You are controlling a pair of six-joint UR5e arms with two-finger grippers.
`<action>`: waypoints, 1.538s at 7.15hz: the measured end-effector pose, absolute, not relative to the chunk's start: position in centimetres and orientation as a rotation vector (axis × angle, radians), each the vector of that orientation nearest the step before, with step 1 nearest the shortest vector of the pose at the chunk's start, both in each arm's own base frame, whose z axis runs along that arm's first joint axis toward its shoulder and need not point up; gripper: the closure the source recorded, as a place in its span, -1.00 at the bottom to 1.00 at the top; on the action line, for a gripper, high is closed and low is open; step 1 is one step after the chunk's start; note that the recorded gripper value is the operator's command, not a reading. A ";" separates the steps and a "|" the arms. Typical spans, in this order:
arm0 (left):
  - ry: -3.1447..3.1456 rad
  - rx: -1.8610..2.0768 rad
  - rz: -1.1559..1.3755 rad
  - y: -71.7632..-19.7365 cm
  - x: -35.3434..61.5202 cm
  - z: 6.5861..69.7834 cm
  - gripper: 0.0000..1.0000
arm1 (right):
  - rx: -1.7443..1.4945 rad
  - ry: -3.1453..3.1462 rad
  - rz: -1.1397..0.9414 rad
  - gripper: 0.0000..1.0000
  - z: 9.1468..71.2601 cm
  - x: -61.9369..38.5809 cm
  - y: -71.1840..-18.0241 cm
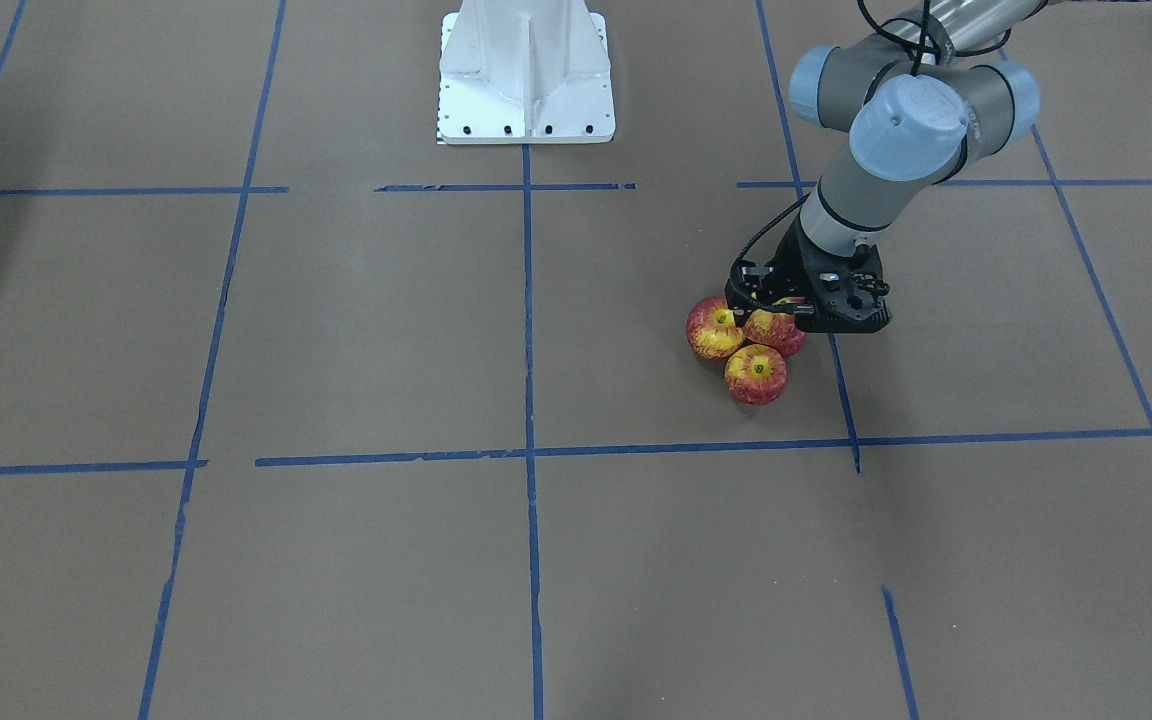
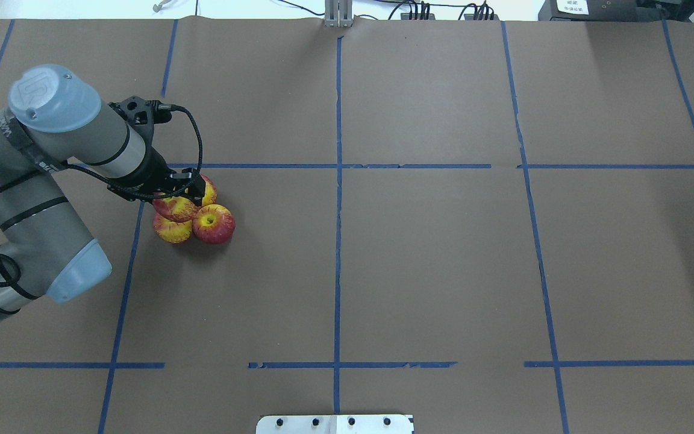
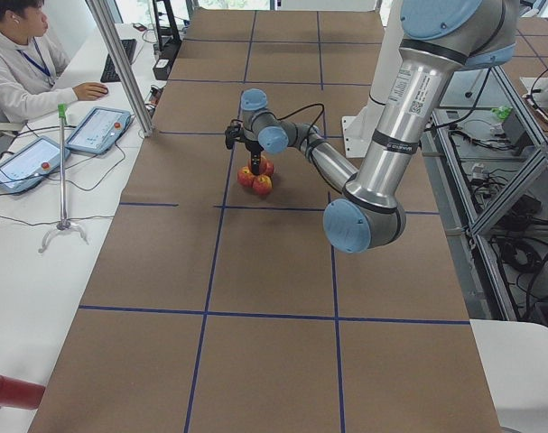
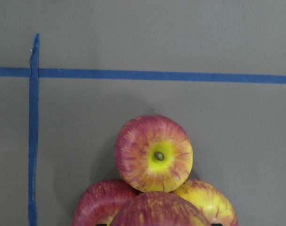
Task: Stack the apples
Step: 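Lift the apple with the left gripper and carry it over the three-apple cluster, then lower the held apple onto the top of the cluster with the left gripper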
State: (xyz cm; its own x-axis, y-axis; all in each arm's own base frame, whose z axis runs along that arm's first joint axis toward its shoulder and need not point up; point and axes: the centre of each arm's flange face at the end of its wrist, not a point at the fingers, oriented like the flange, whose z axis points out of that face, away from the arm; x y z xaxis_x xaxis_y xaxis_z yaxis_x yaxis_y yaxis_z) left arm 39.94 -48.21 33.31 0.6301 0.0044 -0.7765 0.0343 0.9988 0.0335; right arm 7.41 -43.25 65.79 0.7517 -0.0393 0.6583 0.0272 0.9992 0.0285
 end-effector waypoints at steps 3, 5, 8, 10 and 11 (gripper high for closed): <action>0.883 0.039 -0.004 -47.7 41.0 33.6 0.80 | 0.017 -0.719 -0.036 -1.00 65.8 7.4 -43.2; 0.885 0.040 -0.003 -47.8 41.1 33.3 0.79 | 0.018 -0.719 -0.036 -1.00 65.8 7.4 -43.2; 0.882 0.041 -0.005 -47.9 41.2 33.4 0.73 | 0.017 -0.719 -0.036 -1.00 65.8 7.4 -43.2; 0.876 0.047 -0.008 -48.0 41.2 33.6 -0.52 | 0.017 -0.719 -0.036 -1.00 65.8 7.4 -43.2; 0.874 0.048 -0.009 -48.1 41.2 33.7 -0.90 | 0.018 -0.719 -0.036 -1.00 65.8 7.4 -43.2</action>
